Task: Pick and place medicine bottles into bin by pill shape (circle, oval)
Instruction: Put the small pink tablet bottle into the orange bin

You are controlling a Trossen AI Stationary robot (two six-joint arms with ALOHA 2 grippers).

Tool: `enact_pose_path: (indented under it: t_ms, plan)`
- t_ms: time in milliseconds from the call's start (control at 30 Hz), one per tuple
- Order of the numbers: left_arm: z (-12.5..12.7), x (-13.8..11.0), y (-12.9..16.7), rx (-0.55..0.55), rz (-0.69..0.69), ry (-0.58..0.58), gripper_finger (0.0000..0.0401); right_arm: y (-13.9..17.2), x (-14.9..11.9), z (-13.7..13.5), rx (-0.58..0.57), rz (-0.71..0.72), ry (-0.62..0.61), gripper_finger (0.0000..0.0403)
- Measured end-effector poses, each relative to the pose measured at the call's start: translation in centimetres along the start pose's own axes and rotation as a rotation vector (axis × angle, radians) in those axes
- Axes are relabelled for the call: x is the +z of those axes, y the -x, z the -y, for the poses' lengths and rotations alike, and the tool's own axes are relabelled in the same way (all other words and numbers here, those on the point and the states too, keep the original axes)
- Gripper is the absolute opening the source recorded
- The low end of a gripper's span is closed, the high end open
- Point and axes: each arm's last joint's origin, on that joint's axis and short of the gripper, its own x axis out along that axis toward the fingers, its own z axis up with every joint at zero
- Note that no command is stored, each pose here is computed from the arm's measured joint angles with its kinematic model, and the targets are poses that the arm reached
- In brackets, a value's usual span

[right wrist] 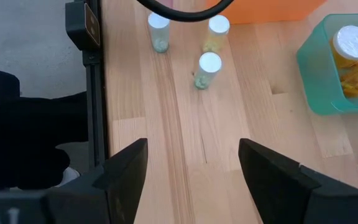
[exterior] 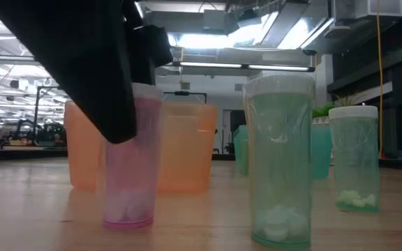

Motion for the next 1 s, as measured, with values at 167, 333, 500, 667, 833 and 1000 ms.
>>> enact_pose_path:
  t_ms: [167,333,500,667,833,1000]
  plan:
    - [-0.1,0.2,0.0,-0.007,0.012,0.005,0.0169,0.0,0.0,0.0,0.000,0.000,0.000,0.0255]
    - [-0.1,0.3,0.0,-0.010,0.017,0.006,0.0169,0.0,0.0,0.0,0.000,0.000,0.000,0.0255]
    - [0.0,0.3,0.0,-0.014,0.023,0.008,0.0167,0.0,0.0,0.0,0.000,0.000,0.000,0.0255]
    - [0.0,0.3,0.0,-0.014,0.022,0.008,0.0150,0.0,0.0,0.0,0.000,0.000,0.000,0.0255]
    - [0.0,0.4,0.0,-0.021,0.033,0.010,0.0129,0.0,0.0,0.0,0.000,0.000,0.000,0.0255]
    - [0.4,1.4,1.5,-0.043,0.063,-0.027,0.0120,0.0,0.0,0.0,0.000,0.000,0.000,0.0255]
